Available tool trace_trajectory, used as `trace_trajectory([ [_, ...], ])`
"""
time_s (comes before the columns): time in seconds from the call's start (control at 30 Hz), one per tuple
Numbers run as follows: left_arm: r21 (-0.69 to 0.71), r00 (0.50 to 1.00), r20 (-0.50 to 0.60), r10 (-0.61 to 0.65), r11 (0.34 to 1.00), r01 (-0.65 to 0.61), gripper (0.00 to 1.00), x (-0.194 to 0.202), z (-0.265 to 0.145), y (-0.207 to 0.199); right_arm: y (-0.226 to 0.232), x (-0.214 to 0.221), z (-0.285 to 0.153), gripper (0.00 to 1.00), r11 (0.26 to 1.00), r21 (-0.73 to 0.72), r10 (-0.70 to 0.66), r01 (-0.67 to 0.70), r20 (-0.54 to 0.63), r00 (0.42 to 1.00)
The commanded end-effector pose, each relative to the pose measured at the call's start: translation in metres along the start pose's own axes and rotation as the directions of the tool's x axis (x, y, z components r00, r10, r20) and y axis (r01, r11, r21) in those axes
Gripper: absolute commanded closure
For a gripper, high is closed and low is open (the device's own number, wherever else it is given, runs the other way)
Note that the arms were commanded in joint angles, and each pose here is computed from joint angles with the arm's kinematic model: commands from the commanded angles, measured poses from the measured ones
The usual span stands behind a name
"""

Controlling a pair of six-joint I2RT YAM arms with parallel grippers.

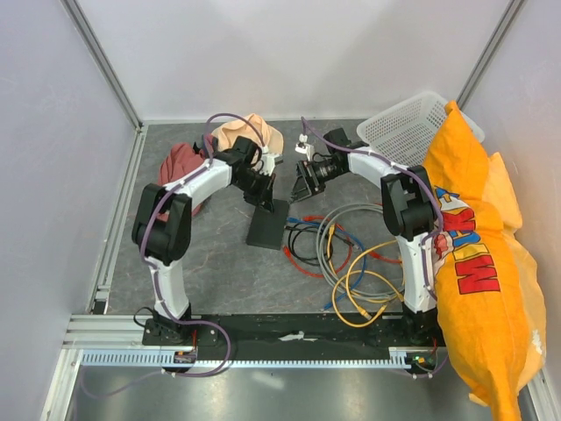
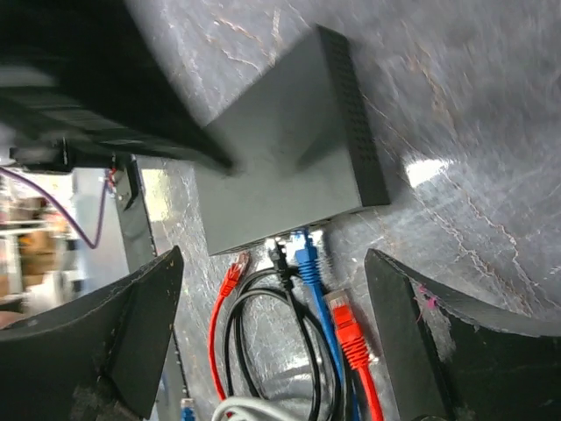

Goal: Pull the plug from the switch port

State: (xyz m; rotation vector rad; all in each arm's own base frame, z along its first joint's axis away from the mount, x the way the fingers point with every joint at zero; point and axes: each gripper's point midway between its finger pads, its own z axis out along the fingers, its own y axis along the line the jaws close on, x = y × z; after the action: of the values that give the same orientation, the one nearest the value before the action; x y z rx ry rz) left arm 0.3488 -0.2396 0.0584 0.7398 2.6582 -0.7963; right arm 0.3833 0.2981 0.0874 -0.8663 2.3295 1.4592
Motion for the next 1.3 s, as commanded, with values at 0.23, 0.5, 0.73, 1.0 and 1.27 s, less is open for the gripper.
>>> trace_trajectory([
  [0.23,0.107,0.996,-0.008,-0.09,0.99,0.091,0.98,0.036,-0.013,-0.022,-0.003,0.013,0.02,0.18,0.988,-0.097,0.116,-0.118,-0.022,0.993],
  [0.5,0.047,0.993,-0.042,-0.108,0.993,0.11,0.98,0.044,0.0,-0.004,-0.029,0.049,0.032,0.29,0.979,-0.003,0.203,-0.204,-0.078,0.976],
  [0.73,0.028,0.991,-0.067,-0.118,0.992,0.12,0.98,0.051,0.008,0.005,-0.033,0.057,0.039,0.31,0.973,-0.006,0.23,-0.231,-0.101,0.968],
  [1.0,0.016,0.991,-0.072,-0.115,0.993,0.116,0.98,0.054,0.009,0.007,-0.037,0.062,0.044,0.41,0.97,-0.001,0.239,-0.241,-0.122,0.963],
  [1.27,0.0,0.991,-0.071,-0.11,0.994,0.11,0.98,0.053,0.009,0.01,-0.035,0.064,0.05,0.48,0.975,-0.003,0.222,-0.224,-0.143,0.965],
])
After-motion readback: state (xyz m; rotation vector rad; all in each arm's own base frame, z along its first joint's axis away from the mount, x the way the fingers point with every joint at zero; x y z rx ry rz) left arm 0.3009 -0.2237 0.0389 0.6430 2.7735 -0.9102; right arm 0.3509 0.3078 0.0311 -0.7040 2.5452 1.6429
